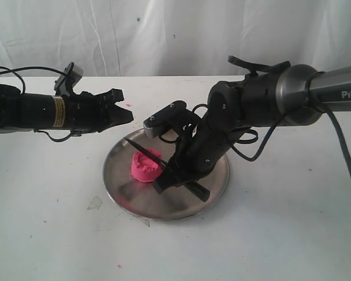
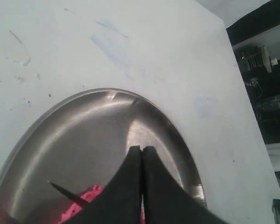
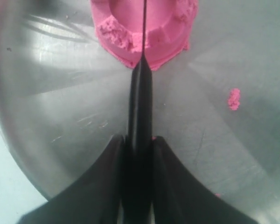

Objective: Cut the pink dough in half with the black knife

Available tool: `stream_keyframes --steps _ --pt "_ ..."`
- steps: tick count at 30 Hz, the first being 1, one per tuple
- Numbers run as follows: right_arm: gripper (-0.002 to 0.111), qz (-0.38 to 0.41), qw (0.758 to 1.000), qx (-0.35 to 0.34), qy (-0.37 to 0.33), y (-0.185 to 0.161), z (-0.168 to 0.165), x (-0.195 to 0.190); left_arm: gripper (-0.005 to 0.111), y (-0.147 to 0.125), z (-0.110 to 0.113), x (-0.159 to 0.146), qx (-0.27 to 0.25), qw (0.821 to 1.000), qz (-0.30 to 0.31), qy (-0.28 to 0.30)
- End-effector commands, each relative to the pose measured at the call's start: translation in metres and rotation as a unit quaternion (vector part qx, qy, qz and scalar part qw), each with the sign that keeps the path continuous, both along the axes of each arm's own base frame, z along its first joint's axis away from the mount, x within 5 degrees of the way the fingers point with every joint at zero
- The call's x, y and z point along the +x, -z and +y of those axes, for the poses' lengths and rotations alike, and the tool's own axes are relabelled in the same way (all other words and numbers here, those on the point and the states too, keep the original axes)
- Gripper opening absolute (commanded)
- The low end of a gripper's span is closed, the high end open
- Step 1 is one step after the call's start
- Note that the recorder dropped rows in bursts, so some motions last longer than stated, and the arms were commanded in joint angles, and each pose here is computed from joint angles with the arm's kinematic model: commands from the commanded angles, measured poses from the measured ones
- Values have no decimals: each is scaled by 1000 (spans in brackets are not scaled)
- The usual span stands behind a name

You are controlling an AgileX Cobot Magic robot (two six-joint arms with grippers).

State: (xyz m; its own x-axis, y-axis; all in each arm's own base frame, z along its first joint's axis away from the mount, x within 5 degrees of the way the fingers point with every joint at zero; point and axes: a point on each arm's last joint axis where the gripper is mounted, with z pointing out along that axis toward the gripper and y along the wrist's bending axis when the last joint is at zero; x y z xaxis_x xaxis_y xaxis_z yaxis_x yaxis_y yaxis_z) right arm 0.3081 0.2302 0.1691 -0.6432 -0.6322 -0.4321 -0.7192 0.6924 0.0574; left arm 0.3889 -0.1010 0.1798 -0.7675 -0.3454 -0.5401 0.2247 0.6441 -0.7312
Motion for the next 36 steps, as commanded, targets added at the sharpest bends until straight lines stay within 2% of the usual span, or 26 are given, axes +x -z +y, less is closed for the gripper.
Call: stream_keyframes --steps 1,6,24,36 --pt "0 -10 1000 6 -3 -4 1 2 0 0 -10 7 6 1000 -7 5" --pt "0 -10 1000 6 -2 -4 1 2 0 16 -18 10 15 1000 9 16" --pt "0 -10 1000 6 -2 -4 1 2 0 52 -19 10 38 997 48 36" --pt "0 -12 1000 7 -1 -2 1 3 0 57 -19 9 41 997 50 41"
